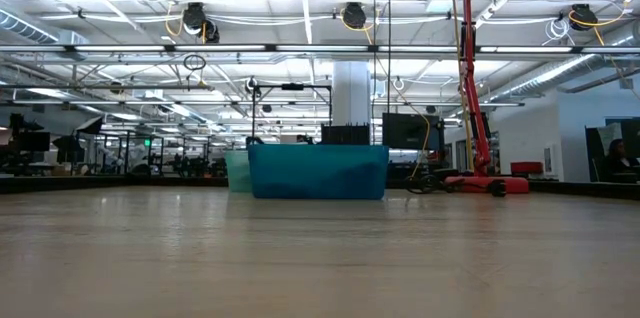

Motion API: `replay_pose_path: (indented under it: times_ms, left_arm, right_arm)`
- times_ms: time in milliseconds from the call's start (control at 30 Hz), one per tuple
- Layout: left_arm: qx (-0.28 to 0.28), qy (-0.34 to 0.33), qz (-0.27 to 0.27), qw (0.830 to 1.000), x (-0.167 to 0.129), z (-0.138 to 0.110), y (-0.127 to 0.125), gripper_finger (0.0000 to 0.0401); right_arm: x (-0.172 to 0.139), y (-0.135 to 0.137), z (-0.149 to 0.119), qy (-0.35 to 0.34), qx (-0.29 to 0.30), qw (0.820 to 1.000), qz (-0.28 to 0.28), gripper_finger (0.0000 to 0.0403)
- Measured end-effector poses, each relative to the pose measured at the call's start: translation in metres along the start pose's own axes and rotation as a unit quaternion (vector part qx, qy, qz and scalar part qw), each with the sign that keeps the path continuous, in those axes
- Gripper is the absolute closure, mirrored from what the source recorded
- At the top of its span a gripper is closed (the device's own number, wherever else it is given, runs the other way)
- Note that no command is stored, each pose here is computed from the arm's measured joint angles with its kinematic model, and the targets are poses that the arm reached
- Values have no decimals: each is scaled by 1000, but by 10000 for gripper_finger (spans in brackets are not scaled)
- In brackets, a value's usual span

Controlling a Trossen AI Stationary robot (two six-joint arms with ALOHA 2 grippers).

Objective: Pick & Place USB Port
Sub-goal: Return to Home Position

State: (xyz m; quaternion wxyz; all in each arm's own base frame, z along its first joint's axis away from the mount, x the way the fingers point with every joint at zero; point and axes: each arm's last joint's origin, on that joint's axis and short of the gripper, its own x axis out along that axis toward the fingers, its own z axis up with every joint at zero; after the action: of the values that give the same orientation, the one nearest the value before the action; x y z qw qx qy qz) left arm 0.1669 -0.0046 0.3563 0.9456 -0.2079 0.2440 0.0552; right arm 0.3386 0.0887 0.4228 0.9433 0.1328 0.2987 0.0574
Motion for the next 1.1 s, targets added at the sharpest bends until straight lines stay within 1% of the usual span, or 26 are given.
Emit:
replay_pose_path:
  times_ms: [100, 200, 300, 367, 433, 567, 700, 867, 967, 1100]
  left_arm:
    - [-4, -14, -3, 1000, 2, -6, 0, 401]
    - [-10, -28, -10, 1000, 7, -6, 0, 401]
    - [-20, -41, -20, 999, 10, -4, -2, 401]
    - [-24, -43, -22, 999, 11, -4, -2, 401]
    - [-27, -44, -23, 998, 11, -4, -2, 401]
    - [-30, -46, -24, 998, 11, -4, -2, 401]
    - [-39, -45, -25, 998, 11, -4, -2, 401]
    - [-40, -45, -26, 998, 11, -4, -3, 401]
    - [-42, -45, -26, 998, 11, -4, -3, 401]
    - [-44, -45, -25, 998, 11, -4, -3, 401]
  right_arm:
    - [-23, 13, -5, -3, -15, 1000, 5, 403]
    - [-49, 21, -14, -21, -37, 999, -27, 403]
    - [-77, 18, -29, -70, -42, 995, -49, 403]
    - [-91, 11, -42, -115, -38, 991, -47, 403]
    - [-99, 1, -61, -155, -33, 987, -37, 403]
    - [-104, -25, -108, -221, -18, 975, -18, 403]
    - [-97, -53, -164, -244, -5, 970, -17, 403]
    - [-90, -78, -218, -292, -25, 956, -13, 403]
    - [-85, -90, -245, -291, -37, 956, -17, 403]
    - [-76, -104, -277, -279, -34, 959, -29, 403]
